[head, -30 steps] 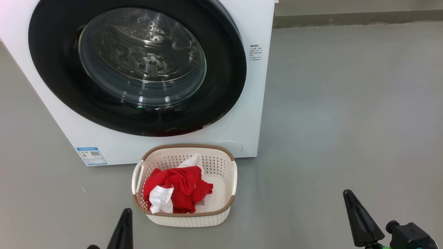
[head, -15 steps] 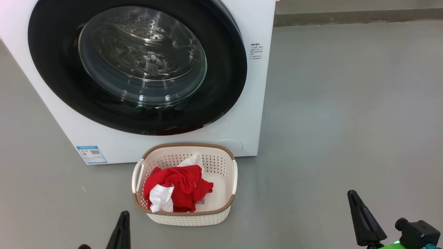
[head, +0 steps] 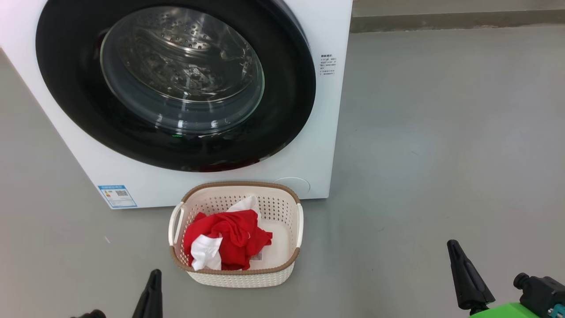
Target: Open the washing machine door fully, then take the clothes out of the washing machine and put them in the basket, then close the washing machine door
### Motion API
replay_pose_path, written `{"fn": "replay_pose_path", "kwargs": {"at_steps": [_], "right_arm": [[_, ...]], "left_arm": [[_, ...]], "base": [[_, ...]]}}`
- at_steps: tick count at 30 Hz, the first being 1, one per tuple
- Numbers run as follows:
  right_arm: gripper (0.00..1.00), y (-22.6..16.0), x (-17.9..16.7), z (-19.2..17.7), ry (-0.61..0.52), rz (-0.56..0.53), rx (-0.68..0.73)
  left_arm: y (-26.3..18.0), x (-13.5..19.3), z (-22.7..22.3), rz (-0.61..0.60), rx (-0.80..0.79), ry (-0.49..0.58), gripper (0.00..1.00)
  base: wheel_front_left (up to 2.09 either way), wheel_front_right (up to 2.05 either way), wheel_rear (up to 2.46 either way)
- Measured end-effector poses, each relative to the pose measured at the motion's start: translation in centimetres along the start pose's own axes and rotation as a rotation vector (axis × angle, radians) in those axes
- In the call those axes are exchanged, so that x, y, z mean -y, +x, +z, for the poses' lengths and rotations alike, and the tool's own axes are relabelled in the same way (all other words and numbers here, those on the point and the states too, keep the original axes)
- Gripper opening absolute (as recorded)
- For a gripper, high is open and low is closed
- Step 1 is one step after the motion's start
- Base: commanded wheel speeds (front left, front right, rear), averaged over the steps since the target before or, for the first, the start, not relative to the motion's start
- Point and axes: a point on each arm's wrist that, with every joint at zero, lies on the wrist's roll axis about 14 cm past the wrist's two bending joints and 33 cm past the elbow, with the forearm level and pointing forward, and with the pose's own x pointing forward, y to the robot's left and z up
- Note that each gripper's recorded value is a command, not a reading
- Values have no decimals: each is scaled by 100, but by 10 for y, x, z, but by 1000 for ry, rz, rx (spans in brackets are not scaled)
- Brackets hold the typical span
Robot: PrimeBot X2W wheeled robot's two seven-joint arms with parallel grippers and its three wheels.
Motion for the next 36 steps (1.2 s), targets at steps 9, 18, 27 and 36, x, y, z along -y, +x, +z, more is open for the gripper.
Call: {"fn": "replay_pose_path", "kwargs": {"at_steps": [9, 18, 27, 36], "right_arm": [[0, 6, 1, 2, 104, -10, 0], [0, 9, 5, 1, 202, -28, -10], [0, 14, 7, 2, 298, -38, -17], [0, 16, 14, 0, 406, -64, -24]], "left_arm": [[3, -3, 0, 12, -11, -103, 0], [8, -3, 1, 15, -21, -204, 0], [8, -8, -2, 32, -38, -301, 0], [12, -11, -2, 43, -48, -404, 0]], "base": [[0, 0, 0], [0, 0, 0], [0, 0, 0], [0, 0, 0]]}}
